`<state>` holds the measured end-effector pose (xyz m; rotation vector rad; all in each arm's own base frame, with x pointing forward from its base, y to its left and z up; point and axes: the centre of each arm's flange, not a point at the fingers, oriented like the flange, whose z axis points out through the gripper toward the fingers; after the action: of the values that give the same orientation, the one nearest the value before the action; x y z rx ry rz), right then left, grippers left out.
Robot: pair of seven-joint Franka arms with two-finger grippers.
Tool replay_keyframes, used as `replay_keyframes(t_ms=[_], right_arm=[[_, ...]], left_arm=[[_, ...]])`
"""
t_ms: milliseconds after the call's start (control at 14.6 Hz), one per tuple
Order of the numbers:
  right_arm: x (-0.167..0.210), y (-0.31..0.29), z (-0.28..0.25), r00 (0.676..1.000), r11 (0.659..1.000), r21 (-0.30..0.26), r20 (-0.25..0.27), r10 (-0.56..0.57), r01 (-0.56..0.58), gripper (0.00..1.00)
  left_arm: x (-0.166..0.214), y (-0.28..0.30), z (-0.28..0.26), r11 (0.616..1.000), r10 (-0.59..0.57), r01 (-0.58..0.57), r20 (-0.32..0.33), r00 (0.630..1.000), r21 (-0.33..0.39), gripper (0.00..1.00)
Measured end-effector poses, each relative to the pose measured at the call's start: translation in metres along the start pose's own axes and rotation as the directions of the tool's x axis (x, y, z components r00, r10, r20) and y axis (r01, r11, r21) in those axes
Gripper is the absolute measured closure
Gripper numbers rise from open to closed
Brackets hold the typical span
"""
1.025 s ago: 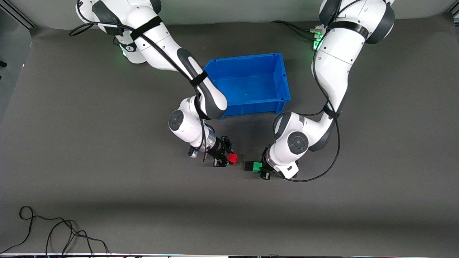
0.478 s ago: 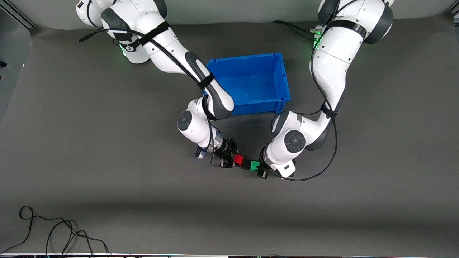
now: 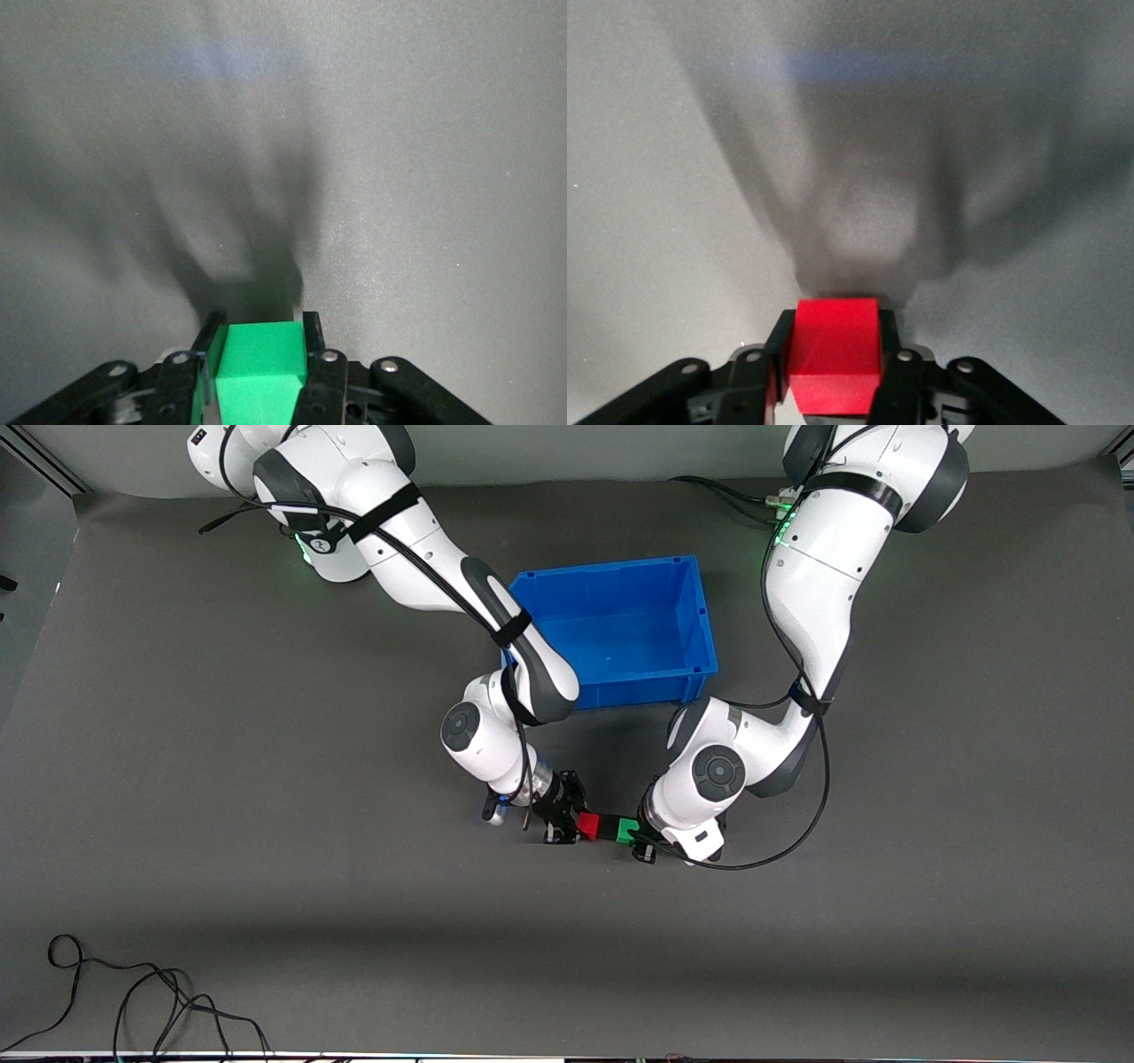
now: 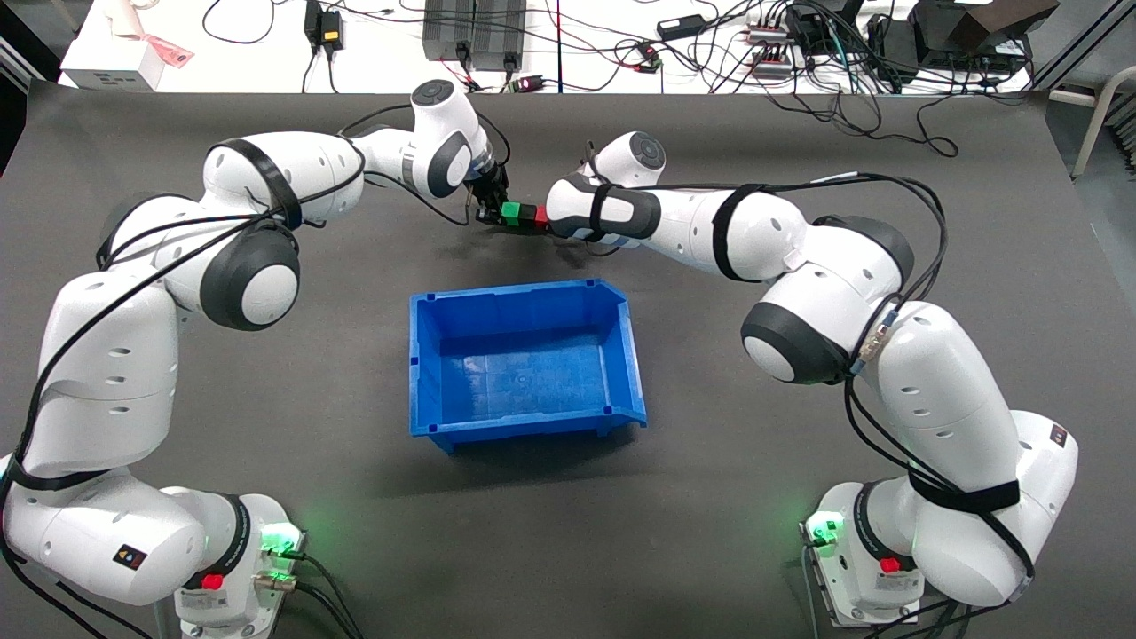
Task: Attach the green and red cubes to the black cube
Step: 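Press the red and green cubes against the black cube with both grippers, then open both grippers and lift them away from the joined cubes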
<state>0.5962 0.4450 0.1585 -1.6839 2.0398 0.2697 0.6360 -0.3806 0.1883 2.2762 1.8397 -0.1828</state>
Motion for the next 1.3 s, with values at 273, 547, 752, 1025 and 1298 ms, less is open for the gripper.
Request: replay_keyframes(t_ms=[273, 547, 752, 1025, 1298], right_arm=[[-0.002, -0.002, -0.002, 1.000, 1.000, 0.007, 0.001, -0.010, 0.010, 0.34], [-0.014, -0.013, -0.013, 0.997, 0.996, 0.038, -0.007, -0.075, 0.075, 0.00], [-0.026, -0.027, -0.034, 0.986, 0.987, 0.005, -0.048, -0.160, 0.161, 0.00], [-0.038, -0.070, -0.120, 0.944, 0.949, -0.110, -0.118, -0.309, 0.296, 0.00], [-0.016, -0.115, -0.246, 0.859, 0.841, -0.279, -0.089, -0.504, 0.464, 0.00]], left_arm=[[0.001, 0.001, -0.001, 1.000, 0.016, -0.016, -0.014, 1.000, -0.005, 0.57], [0.004, 0.011, -0.015, 0.998, 0.054, -0.056, -0.049, 0.997, -0.034, 0.16], [0.033, 0.027, -0.058, 0.996, 0.087, -0.088, -0.068, 0.994, -0.005, 0.00], [0.107, 0.035, -0.150, 0.951, 0.295, -0.288, -0.062, 0.953, 0.112, 0.00], [0.194, 0.025, -0.212, 0.846, 0.513, -0.503, -0.010, 0.859, 0.174, 0.00]])
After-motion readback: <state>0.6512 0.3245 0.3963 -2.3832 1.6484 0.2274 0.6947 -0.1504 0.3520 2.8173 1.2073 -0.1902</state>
